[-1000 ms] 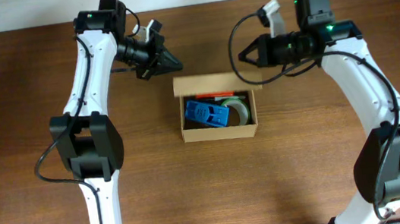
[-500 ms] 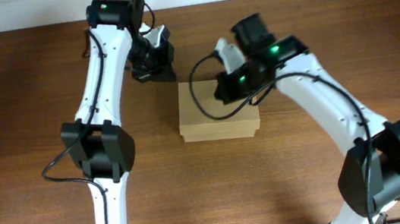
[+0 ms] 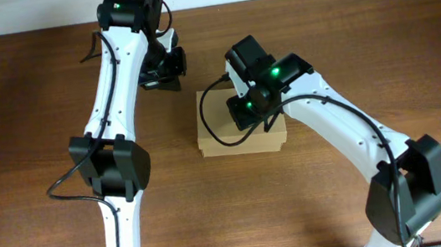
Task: Pack container
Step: 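Push the box lid closed with both grippers from above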
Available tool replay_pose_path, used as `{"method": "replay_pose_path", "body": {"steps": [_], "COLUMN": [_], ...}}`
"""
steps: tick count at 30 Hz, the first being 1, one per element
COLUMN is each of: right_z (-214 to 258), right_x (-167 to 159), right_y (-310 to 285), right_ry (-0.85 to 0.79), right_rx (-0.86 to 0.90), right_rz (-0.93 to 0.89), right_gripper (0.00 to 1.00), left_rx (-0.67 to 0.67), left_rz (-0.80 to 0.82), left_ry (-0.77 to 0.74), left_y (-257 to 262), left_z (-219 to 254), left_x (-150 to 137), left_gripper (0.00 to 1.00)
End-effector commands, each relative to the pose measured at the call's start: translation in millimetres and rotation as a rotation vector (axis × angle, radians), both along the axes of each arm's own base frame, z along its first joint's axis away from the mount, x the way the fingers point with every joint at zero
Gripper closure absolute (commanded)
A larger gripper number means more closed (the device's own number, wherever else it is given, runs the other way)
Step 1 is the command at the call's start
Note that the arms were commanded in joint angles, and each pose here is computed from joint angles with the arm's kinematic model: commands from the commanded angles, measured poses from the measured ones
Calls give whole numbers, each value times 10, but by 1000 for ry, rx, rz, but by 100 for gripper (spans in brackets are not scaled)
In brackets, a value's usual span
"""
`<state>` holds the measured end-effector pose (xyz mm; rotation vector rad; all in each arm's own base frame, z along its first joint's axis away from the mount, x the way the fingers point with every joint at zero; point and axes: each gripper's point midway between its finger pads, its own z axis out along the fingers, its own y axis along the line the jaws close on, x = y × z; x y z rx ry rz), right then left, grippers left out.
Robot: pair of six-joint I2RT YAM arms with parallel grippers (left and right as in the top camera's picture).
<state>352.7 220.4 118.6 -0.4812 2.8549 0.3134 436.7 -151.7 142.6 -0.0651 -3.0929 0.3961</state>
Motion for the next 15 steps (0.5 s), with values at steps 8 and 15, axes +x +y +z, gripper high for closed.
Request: {"method": "replay_pose_path", "body": {"steps": [8, 15], "right_z": [-430, -682], "right_x": [-90, -246], "right_y": [-34, -23], "right_ry": [89, 155], "right_rx": [-88, -136], "right_rz": [-1, 23], "right_gripper": [96, 96], "left_rx": [14, 14], "left_rz": [15, 15], "left_ry": [-17, -17], "left_y": [31, 31], "left_z": [35, 35], "left_x": [33, 33], "left_gripper": [98, 98]}}
